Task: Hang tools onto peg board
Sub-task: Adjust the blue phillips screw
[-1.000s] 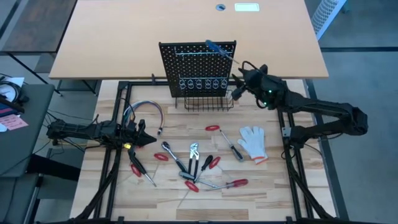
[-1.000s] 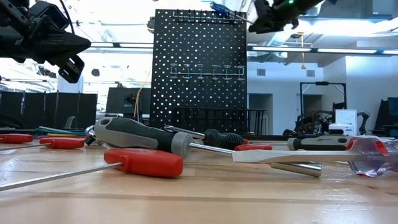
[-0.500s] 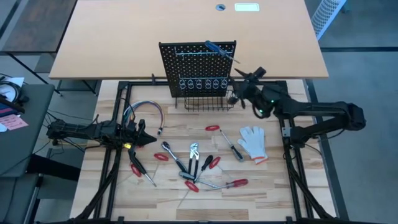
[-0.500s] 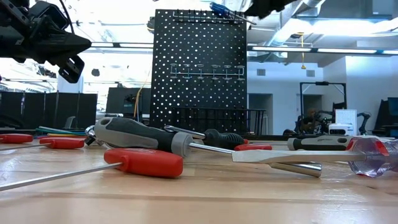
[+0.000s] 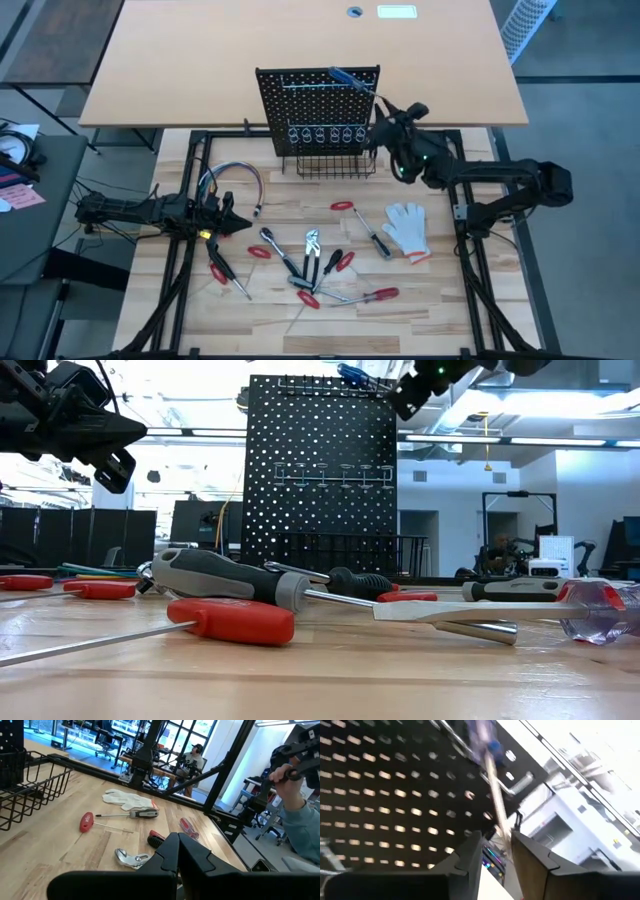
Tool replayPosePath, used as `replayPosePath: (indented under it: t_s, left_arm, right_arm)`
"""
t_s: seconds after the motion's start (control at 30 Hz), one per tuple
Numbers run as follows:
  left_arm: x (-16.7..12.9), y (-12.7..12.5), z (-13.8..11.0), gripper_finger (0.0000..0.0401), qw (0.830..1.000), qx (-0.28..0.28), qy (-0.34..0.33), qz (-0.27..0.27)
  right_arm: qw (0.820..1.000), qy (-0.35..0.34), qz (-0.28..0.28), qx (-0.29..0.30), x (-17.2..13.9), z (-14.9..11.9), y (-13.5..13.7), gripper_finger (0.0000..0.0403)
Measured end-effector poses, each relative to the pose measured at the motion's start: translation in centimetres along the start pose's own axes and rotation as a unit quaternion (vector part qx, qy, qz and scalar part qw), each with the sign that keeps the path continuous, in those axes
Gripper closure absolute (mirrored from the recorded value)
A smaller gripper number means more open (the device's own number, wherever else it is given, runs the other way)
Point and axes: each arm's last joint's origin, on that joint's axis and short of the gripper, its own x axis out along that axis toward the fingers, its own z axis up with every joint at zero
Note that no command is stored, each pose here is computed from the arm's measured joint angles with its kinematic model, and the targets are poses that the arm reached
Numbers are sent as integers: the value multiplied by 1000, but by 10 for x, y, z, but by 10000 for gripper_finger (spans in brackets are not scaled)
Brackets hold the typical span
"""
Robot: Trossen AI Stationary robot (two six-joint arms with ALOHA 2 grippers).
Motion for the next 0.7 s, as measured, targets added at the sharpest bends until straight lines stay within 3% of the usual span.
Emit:
replayPosePath:
  t_s: [0.23,0.53,0.7]
  left_arm:
    - [0,0,0,401,1000,0,0,0]
    - [0,0,0,401,1000,0,0,0]
    - [0,0,0,401,1000,0,0,0]
  right_arm:
    - [1000,0,-2,4,1,0,-1,312]
    - [999,1,11,35,-1,-1,2,395]
    - [997,15,25,72,4,-7,5,397]
